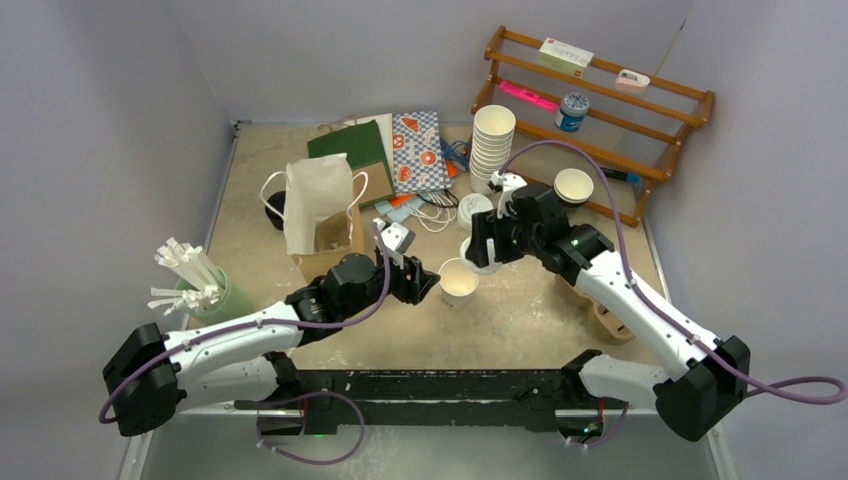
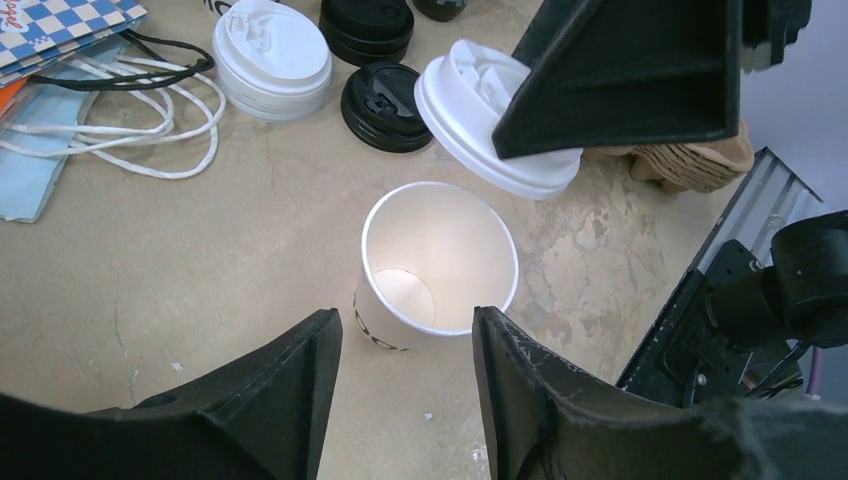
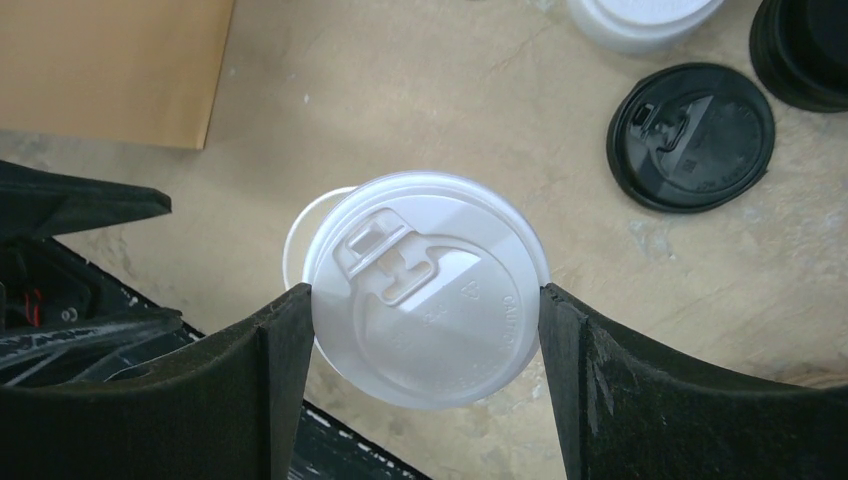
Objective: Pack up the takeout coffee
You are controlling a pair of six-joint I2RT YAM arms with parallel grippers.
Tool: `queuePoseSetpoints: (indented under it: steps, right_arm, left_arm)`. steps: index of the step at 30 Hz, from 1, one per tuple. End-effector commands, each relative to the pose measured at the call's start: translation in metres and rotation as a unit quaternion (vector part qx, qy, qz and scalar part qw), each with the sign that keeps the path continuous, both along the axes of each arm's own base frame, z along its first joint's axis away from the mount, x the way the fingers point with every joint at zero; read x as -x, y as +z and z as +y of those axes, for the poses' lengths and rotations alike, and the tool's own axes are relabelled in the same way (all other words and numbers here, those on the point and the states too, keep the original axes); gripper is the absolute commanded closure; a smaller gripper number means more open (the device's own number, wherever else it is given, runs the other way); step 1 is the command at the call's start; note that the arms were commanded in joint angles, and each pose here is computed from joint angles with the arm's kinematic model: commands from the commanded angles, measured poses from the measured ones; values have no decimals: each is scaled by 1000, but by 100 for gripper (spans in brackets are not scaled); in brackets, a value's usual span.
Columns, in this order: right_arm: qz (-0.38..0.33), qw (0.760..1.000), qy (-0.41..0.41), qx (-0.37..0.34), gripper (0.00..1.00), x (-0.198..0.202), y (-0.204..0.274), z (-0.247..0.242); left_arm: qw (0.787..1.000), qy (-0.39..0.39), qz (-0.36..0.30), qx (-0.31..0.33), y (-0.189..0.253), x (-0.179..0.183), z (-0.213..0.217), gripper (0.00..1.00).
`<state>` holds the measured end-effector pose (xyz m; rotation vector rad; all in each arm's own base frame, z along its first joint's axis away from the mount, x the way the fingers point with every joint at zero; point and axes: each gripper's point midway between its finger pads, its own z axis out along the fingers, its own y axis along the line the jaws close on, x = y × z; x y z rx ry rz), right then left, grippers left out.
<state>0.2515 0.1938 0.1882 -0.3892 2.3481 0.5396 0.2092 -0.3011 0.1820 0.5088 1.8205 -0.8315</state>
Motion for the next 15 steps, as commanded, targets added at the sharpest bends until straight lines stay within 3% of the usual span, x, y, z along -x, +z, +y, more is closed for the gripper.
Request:
queuePoseSetpoints:
  steps: [1,15]
  right_arm:
    - [12,1000,18,-16,33,13,-3,10]
    - [1,998,41,44,33,21,-21,37]
  left_arm:
    - [999,10,14,27,10,4,3,48]
    - [995,82,55,-12,-7,-11,19,50]
